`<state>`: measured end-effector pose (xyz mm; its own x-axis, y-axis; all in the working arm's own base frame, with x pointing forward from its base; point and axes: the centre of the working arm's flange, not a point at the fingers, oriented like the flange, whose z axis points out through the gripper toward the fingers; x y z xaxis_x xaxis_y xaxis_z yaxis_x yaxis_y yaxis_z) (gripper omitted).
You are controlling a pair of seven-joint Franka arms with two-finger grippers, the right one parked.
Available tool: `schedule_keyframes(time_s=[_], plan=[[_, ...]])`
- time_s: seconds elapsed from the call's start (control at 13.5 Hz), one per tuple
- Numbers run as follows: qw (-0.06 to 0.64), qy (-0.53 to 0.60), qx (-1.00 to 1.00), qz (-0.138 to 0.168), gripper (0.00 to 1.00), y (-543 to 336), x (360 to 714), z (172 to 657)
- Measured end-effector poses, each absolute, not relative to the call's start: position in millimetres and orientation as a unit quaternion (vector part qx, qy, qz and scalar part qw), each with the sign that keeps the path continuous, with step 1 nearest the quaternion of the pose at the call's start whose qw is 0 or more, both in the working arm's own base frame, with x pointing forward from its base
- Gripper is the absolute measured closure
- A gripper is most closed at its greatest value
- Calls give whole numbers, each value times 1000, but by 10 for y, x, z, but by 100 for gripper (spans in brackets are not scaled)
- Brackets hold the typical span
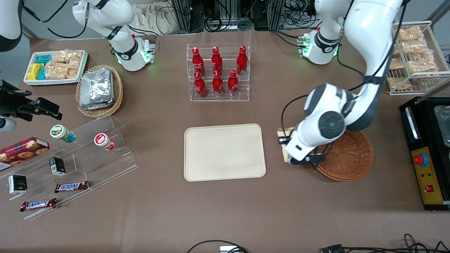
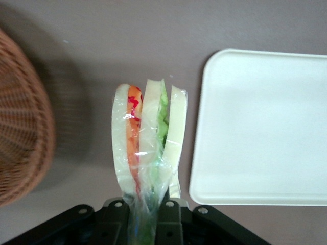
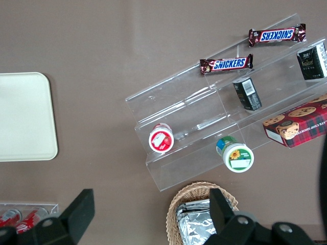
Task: Place sandwich from basket to tray
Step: 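Carry the sandwich with the left gripper over to the cream tray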
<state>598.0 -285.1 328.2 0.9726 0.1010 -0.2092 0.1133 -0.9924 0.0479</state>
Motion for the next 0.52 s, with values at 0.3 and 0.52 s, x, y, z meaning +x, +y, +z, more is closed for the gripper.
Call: schedule_keyframes(time_s=[0.3,0.52], plan=[[29,48,991,-122,81,-3379,5930,2915],[27,35,990,-136,81,-3606,5889,2655]])
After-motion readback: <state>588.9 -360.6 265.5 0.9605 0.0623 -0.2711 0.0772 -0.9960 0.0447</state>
